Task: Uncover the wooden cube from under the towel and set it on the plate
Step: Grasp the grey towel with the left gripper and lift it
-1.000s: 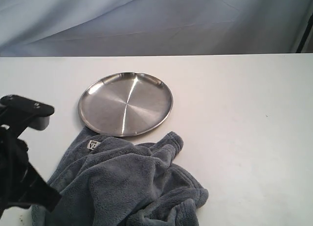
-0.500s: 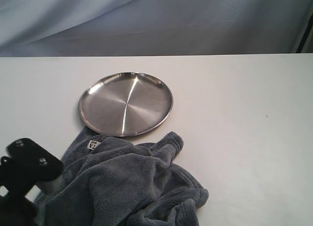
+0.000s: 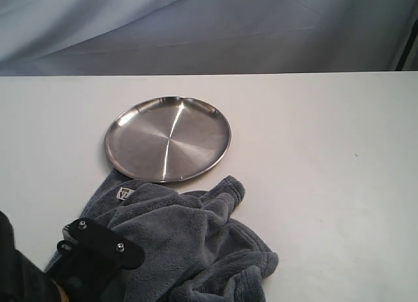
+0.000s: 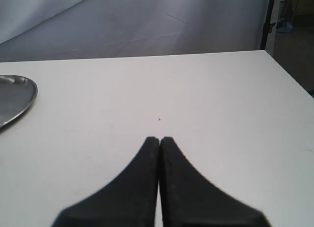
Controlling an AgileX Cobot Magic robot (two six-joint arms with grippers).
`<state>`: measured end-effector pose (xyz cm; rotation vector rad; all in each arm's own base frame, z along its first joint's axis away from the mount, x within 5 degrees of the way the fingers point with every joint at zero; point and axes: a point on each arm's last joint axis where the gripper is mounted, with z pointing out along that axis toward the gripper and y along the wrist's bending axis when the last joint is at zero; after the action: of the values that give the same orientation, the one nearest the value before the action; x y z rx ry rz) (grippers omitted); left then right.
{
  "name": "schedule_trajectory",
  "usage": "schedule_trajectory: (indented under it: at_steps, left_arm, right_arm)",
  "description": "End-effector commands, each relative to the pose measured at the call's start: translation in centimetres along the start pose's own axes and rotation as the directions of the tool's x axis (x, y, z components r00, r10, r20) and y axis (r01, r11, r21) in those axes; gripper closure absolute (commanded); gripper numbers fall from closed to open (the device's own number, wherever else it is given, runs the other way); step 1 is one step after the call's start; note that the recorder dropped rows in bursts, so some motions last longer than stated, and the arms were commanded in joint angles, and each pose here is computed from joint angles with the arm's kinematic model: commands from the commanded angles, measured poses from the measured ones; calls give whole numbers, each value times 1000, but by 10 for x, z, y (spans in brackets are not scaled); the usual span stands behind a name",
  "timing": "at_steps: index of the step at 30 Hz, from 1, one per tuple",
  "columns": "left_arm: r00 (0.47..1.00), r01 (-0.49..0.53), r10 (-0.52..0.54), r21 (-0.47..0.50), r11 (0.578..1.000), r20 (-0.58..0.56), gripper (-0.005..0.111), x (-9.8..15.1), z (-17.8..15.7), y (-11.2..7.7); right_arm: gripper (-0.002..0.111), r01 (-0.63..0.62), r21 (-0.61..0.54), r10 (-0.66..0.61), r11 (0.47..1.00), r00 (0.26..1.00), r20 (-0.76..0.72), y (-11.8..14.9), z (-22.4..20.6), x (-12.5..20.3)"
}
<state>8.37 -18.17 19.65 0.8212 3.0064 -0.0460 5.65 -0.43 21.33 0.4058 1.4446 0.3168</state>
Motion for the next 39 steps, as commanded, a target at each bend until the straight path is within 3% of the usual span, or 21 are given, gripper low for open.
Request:
schedule_trajectory:
  at_steps: [1, 8, 16, 18, 21, 26, 34, 39]
  left_arm:
    - [995, 95, -96, -38, 995, -32, 82, -5, 17, -4]
    - [989, 101, -110, -97, 990, -100, 39, -13, 48, -9]
    - [983, 64, -92, -174, 983, -161, 35, -19, 85, -11]
    - [979, 68, -100, -180, 981, -175, 43, -18, 89, -11]
    - [984, 71, -96, -160, 985, -152, 75, -21, 91, -13]
    - [987, -4, -27, -194, 981, -158, 107, -22, 89, -10]
    - [987, -16, -20, -220, 975, -158, 107, -20, 71, -5]
    - [998, 1, -12, -166, 986, -63, 107, -32, 41, -13]
  right_arm:
    - [105, -9, -1, 9, 1000, 1000, -8, 0, 0, 2]
    - [105, -9, -1, 9, 1000, 1000, -8, 0, 0, 2]
    - [105, -9, -1, 9, 1000, 1000, -8, 0, 0, 2]
    - [105, -9, -1, 9, 1000, 1000, -8, 0, 0, 2]
    - [105, -9, -1, 9, 1000, 1000, -8, 0, 0, 2]
    - [105, -9, -1, 9, 1000, 1000, -8, 0, 0, 2]
    - [105, -9, -1, 9, 1000, 1000, -8, 0, 0, 2]
    - [105, -9, -1, 9, 1000, 1000, -8, 0, 0, 2]
